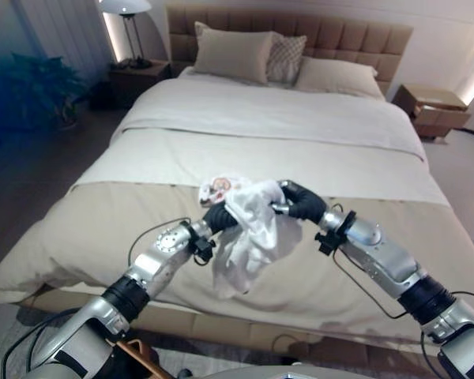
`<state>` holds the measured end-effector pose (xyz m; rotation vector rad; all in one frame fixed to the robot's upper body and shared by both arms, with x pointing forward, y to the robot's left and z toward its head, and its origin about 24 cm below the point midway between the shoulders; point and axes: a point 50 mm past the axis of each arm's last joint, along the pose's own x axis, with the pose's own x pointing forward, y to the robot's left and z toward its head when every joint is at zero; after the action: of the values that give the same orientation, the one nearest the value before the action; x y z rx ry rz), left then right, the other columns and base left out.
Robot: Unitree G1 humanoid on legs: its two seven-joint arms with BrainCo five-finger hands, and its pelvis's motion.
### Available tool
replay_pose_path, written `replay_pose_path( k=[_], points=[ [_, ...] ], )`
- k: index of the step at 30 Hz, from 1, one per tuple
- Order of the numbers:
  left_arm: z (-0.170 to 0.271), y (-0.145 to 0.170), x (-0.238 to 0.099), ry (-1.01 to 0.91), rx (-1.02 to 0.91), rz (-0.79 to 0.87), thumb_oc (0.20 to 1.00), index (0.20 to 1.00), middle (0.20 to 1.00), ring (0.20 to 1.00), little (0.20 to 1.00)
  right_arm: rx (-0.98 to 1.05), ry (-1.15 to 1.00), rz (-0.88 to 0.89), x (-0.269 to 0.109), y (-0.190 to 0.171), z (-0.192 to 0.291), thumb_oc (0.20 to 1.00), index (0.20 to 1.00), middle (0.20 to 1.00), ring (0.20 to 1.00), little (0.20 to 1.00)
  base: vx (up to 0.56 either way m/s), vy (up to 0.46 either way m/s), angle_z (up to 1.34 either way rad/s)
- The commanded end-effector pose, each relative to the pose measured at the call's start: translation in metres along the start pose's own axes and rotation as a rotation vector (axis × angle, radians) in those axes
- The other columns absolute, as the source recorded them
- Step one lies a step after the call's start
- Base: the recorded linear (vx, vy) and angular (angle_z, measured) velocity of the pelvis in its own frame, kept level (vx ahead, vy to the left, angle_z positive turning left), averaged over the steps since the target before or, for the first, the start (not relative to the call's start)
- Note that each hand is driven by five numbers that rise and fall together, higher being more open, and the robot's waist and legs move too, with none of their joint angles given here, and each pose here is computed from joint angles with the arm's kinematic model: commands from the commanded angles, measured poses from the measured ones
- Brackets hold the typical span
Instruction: Pick up clothes into the bucket
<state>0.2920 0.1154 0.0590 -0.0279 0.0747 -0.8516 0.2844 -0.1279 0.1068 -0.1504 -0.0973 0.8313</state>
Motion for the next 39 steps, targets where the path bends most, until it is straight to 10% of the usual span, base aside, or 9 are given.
replay_pose_path(
  k=[1, 10, 11, 12, 39],
  points=[
    [0.022, 0.011, 0.014, -0.029, 0.150, -0.006, 0.200, 0.200, 0.200, 0.200, 0.200, -0.023, -0.222, 0.024, 0.012, 0.000, 0.045, 0.200, 0.200, 0.200, 0.200, 0.200, 0.00, 0.000, 0.00],
    [0.000, 0.025, -0.011, -0.049, 0.118, 0.216, 0.200, 0.200, 0.200, 0.200, 0.200, -0.045, -0.235, -0.111, -0.003, -0.015, 0.042, 0.200, 0.200, 0.200, 0.200, 0.200, 0.00, -0.001, 0.00],
    [-0.003, 0.028, -0.016, -0.061, 0.103, 0.266, 0.200, 0.200, 0.200, 0.200, 0.200, -0.057, -0.232, -0.138, -0.005, -0.017, 0.041, 0.420, 0.420, 0.420, 0.420, 0.420, 0.00, 0.000, 0.00],
    [-0.006, 0.032, -0.027, -0.085, 0.089, 0.349, 0.200, 0.200, 0.200, 0.200, 0.200, -0.076, -0.222, -0.174, -0.010, -0.019, 0.037, 1.000, 1.000, 1.000, 1.000, 1.000, 0.00, 0.000, 0.00],
    [-0.029, 0.046, -0.152, -0.317, -0.112, 1.062, 0.200, 0.200, 0.200, 0.200, 0.200, -0.074, 0.009, -0.654, -0.053, -0.038, -0.038, 1.000, 1.000, 1.000, 1.000, 1.000, 0.00, -0.004, 0.05]
  ],
)
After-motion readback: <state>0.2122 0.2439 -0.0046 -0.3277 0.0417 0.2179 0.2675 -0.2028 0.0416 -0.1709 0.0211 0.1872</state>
